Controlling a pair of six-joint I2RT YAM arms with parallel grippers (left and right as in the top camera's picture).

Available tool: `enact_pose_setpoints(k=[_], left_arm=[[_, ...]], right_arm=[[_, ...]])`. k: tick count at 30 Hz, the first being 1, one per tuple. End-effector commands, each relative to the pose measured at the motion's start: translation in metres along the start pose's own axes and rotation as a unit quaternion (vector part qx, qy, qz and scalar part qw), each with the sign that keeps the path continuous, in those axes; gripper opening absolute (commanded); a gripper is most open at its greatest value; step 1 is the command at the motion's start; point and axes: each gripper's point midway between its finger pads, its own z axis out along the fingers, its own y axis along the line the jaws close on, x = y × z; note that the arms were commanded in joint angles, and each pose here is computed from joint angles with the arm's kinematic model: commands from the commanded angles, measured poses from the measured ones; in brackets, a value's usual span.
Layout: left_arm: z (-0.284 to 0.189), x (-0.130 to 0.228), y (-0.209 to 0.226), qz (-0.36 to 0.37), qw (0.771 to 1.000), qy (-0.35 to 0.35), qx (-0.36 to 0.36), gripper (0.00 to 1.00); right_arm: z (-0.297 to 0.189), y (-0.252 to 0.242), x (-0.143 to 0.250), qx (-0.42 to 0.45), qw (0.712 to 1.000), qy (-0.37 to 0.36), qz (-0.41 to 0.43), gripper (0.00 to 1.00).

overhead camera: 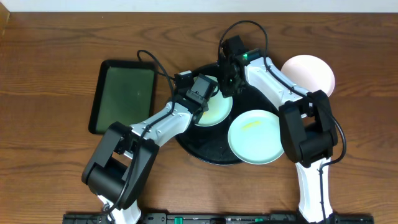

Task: Clean dirty plates on tray and stack at the side
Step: 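Scrub the green plate with the sponge while the right gripper holds it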

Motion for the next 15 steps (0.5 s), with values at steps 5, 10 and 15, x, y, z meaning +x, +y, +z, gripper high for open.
enact_pose_setpoints(k=[5, 10, 15], left_arm=[[-0.019, -0.032, 0.040, 0.021, 0.995, -0.069, -0.075, 0.08], [-0.030, -0.035, 0.016, -0.013, 0.998, -0.058, -0.003, 0.08], [-0.030, -0.009, -0.033, -0.050, 0.991, 0.027, 0.125, 0.08]], right_arm=[[0.019, -0.003, 0.017, 0.013, 0.999, 0.028, 0.005, 0.01], [0.019, -0.003, 0.016, 0.013, 1.000, 0.026, 0.005, 0.01], [0.019, -0.003, 0.015, 0.013, 1.000, 0.024, 0.005, 0.01]])
